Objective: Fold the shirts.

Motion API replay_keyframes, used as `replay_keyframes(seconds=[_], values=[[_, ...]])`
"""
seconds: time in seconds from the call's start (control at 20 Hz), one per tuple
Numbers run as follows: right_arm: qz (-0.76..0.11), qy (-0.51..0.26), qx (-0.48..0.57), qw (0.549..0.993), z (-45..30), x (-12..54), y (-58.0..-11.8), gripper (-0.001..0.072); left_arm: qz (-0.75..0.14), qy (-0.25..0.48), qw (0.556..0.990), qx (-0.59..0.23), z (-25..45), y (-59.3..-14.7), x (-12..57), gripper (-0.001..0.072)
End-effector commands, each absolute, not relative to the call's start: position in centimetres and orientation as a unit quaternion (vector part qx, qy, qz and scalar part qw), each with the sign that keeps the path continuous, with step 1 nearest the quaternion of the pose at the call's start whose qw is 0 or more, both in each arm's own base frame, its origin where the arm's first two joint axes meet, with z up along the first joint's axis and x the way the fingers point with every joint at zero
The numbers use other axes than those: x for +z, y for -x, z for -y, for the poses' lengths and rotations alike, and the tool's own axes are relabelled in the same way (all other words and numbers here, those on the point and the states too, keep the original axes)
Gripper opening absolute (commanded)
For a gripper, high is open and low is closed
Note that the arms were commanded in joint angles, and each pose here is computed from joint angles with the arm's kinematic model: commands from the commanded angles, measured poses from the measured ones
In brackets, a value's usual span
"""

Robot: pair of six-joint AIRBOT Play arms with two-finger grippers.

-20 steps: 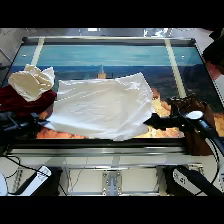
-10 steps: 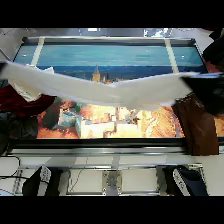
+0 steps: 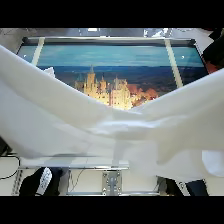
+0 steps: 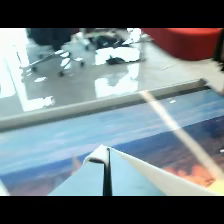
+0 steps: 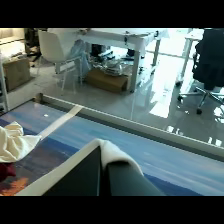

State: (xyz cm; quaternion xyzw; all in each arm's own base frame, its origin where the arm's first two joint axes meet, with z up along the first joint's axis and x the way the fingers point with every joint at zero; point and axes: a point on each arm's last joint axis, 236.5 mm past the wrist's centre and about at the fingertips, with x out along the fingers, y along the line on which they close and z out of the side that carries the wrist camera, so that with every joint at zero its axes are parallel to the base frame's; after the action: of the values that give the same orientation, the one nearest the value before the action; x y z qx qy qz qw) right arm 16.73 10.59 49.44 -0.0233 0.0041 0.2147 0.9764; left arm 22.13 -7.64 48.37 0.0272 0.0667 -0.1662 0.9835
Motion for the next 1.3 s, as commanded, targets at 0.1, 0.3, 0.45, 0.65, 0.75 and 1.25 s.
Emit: replay_keyframes(seconds=[0.1, 0.3, 0.45, 0.65, 0.75, 1.25], values=[[-0.199, 0.001, 0.178, 0.964, -6.8, 40.4, -29.3, 0.0006, -0.294, -0.044, 0.954, -0.029, 0.5, -31.4, 35.7, 0.0009], [-0.39, -0.057, 0.225, 0.891, -7.1, 26.2, -38.6, 0.0007, -0.461, -0.07, 0.885, 0.0, -1.3, -39.8, 21.8, 0.001], [-0.464, -0.089, 0.223, 0.853, -7.7, 14.0, -44.5, 0.0007, -0.499, -0.102, 0.86, 0.023, -3.1, -47.0, 13.0, 0.001], [-0.454, -0.121, 0.174, 0.866, -7.5, 3.6, -52.8, 0.0007, -0.499, -0.122, 0.857, 0.038, -4.5, -54.2, 3.3, 0.0011], [-0.422, -0.16, 0.153, 0.879, -7.2, 1.9, -56.2, 0.0007, -0.499, -0.124, 0.857, 0.032, -4.3, -55.6, 0.3, 0.0012], [-0.559, -0.031, 0.173, 0.811, -6.8, -0.5, -49.6, 0.0006, -0.56, -0.058, 0.825, 0.047, -4.6, -51.1, 0.0, 0.0011]])
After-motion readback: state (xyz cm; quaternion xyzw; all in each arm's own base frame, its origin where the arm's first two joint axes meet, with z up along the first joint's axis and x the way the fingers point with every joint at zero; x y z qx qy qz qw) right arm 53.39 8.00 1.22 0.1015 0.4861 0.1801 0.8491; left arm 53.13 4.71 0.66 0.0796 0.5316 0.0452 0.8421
